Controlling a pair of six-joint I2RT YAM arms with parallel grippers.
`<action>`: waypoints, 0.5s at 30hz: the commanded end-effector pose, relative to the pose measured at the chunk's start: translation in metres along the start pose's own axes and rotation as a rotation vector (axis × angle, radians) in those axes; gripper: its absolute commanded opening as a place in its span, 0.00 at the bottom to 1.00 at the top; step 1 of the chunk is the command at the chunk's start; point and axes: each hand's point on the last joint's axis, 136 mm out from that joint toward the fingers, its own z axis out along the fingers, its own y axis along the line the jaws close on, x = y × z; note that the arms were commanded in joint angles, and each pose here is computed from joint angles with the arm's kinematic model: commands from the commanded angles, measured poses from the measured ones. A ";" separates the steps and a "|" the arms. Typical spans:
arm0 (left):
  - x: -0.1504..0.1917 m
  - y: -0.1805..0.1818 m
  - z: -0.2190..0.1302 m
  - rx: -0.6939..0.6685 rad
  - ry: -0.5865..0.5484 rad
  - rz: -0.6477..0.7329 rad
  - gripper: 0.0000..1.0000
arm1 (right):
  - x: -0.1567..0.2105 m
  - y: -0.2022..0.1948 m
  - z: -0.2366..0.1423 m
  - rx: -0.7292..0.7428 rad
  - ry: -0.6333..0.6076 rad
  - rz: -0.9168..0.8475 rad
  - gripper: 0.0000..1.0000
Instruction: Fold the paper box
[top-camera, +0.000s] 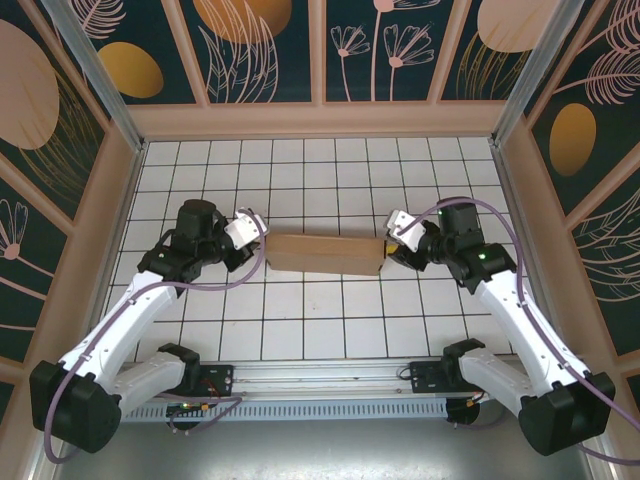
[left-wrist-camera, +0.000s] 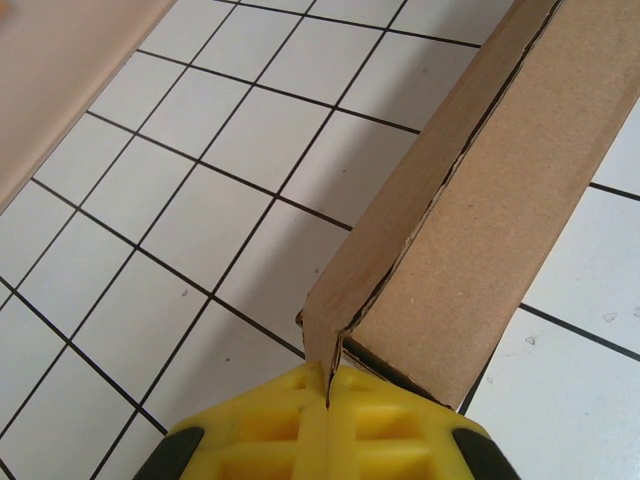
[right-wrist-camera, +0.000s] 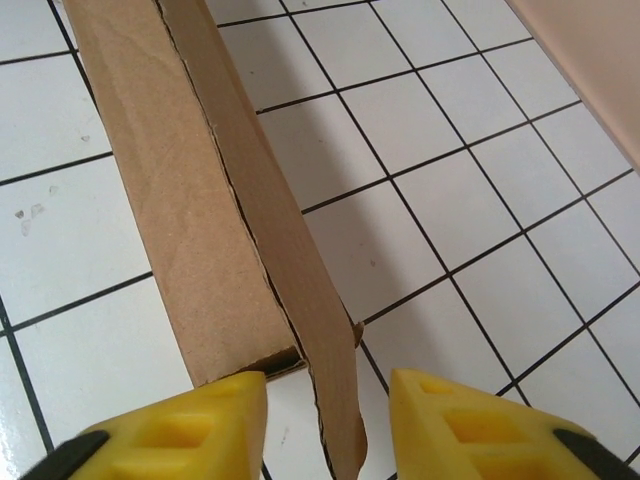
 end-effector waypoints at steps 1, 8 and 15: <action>-0.014 0.004 -0.004 0.000 -0.035 -0.004 0.00 | 0.001 -0.002 0.004 0.008 -0.009 -0.016 0.30; -0.020 0.003 -0.003 0.017 -0.055 -0.040 0.00 | -0.012 -0.009 0.003 0.011 -0.040 -0.005 0.12; -0.040 0.002 -0.007 0.049 -0.131 -0.251 0.00 | -0.030 -0.012 0.005 0.031 -0.101 0.115 0.00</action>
